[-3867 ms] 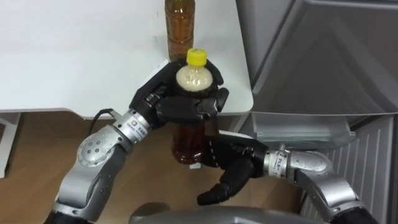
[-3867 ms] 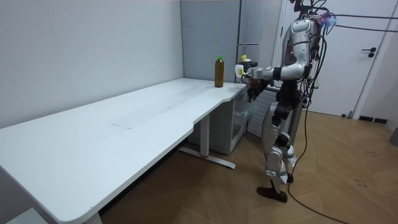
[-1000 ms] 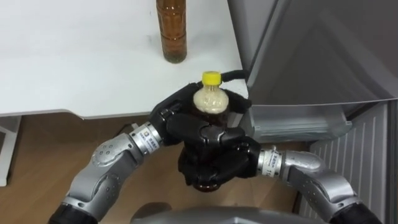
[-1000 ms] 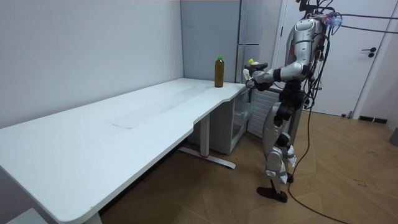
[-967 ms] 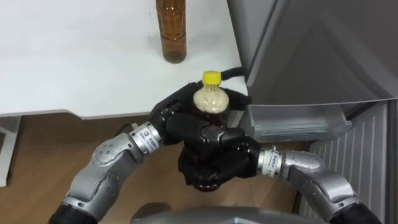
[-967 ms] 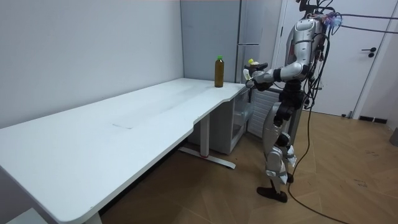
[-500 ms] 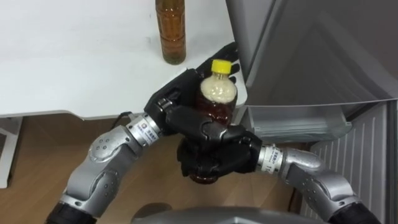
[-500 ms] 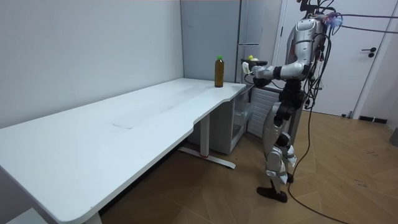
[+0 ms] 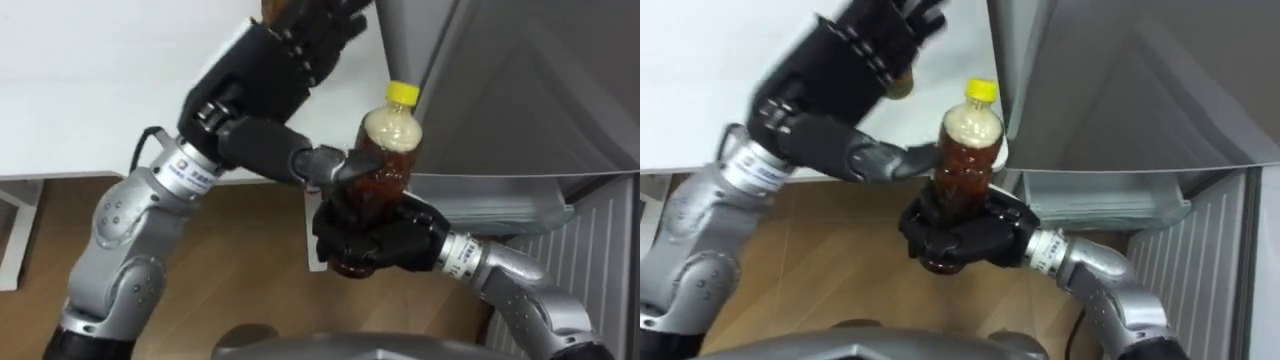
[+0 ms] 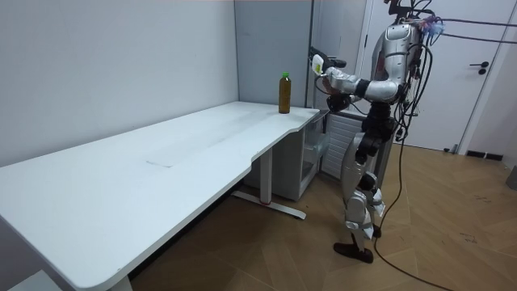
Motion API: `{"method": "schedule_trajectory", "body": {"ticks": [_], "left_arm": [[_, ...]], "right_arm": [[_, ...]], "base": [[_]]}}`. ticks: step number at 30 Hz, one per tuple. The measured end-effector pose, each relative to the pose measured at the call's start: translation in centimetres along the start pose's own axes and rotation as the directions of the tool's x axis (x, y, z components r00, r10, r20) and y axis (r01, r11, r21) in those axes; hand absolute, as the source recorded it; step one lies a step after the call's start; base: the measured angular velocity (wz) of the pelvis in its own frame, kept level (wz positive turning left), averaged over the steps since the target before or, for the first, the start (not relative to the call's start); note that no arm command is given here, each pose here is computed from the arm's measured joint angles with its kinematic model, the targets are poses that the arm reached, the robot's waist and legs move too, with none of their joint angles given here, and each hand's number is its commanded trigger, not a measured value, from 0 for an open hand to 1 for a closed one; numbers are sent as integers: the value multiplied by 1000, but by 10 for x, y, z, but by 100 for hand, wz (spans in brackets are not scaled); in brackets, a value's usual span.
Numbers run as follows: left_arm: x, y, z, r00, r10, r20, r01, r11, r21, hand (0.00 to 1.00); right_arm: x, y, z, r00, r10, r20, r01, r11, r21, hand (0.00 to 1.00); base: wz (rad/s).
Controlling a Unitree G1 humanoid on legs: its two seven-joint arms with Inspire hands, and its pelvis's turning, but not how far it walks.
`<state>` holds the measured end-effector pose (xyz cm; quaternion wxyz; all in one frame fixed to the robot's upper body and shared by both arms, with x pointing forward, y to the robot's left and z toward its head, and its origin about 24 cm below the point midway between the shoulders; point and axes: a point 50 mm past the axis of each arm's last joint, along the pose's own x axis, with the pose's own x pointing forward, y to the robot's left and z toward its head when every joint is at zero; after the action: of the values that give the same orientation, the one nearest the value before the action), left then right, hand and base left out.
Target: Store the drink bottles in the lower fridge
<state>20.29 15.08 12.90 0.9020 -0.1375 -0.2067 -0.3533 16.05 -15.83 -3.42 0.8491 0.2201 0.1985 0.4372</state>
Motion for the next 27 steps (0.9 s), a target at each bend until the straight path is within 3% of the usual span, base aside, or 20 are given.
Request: {"method": "schedule_trajectory", "body": {"ticks": [6, 8, 11, 14, 19, 23, 27], "left_arm": [[-6, 12, 51, 976, 98, 197, -131, 978, 165, 0], [-12, 16, 69, 950, 140, 280, -207, 952, 227, 0], [-32, 32, 97, 881, 259, 397, -395, 863, 313, 0], [-53, 43, 120, 772, 387, 504, -587, 737, 333, 0], [-92, 47, 148, 566, 511, 647, -820, 424, 384, 0], [-111, 49, 156, 409, 568, 714, -912, 248, 325, 0], [-137, 54, 165, 203, 592, 780, -975, 46, 219, 0]], "right_arm": [[-20, -2, -8, 996, -85, -7, 85, 996, -4, 100], [-29, -3, -10, 993, -119, -1, 119, 993, 8, 100], [-44, -6, -13, 980, -196, 33, 195, 980, 32, 100], [-61, -8, -16, 961, -270, 52, 268, 962, 48, 100], [-80, -11, -18, 929, -367, 48, 365, 930, 41, 100], [-84, -11, -17, 909, -413, 54, 411, 911, 38, 100], [-86, -10, -18, 888, -456, 67, 453, 890, 48, 100]], "base": [[4], [8], [10], [3], [13], [13], [20]]}}
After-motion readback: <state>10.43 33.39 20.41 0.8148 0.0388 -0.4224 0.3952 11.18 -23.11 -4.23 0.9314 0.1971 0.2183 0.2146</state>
